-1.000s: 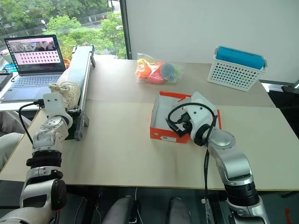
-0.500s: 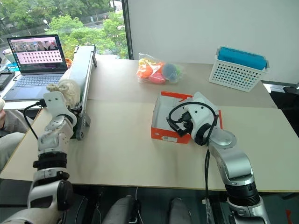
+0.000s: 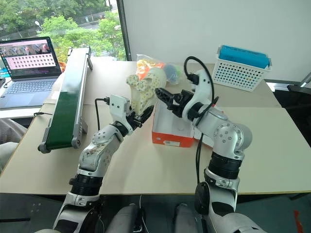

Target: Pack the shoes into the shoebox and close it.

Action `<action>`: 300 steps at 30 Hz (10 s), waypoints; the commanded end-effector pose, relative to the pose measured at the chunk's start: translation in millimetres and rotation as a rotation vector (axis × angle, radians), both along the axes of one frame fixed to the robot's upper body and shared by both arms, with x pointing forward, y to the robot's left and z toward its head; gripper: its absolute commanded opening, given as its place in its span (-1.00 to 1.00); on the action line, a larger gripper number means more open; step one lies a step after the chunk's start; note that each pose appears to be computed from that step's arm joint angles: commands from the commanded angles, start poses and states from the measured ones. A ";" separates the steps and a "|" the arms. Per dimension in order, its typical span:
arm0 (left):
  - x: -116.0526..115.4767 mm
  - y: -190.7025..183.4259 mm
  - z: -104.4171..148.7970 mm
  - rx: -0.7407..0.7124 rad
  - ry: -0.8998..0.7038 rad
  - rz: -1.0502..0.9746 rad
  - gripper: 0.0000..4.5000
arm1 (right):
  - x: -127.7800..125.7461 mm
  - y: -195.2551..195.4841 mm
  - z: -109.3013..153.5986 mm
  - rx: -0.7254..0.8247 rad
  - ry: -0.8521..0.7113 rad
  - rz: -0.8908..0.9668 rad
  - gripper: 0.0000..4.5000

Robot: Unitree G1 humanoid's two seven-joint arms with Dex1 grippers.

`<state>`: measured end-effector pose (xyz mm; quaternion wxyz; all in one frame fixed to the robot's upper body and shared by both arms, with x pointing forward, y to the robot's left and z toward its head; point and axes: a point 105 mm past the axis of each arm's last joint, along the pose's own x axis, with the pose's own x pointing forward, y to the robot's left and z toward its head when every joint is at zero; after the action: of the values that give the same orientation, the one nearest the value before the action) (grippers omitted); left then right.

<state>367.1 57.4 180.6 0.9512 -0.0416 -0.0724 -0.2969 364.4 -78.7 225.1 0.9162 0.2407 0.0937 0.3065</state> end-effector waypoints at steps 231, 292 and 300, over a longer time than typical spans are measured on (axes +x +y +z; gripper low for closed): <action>19.7 150.3 65.4 -0.079 -0.074 0.568 -0.99 | -33.2 16.6 -43.8 -0.660 -0.454 0.164 1.00; -22.2 -14.2 36.3 0.017 -0.015 -0.101 -0.71 | 37.0 14.1 40.8 0.315 0.199 0.124 -0.78; -26.5 -9.2 33.3 0.072 -0.044 -0.098 0.05 | 50.6 -23.4 42.6 0.275 0.123 -0.143 -0.78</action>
<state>347.4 51.3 206.6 0.9394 -0.0141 -0.0605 -0.3373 409.5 -72.4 236.0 0.8550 0.4002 0.1797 0.2766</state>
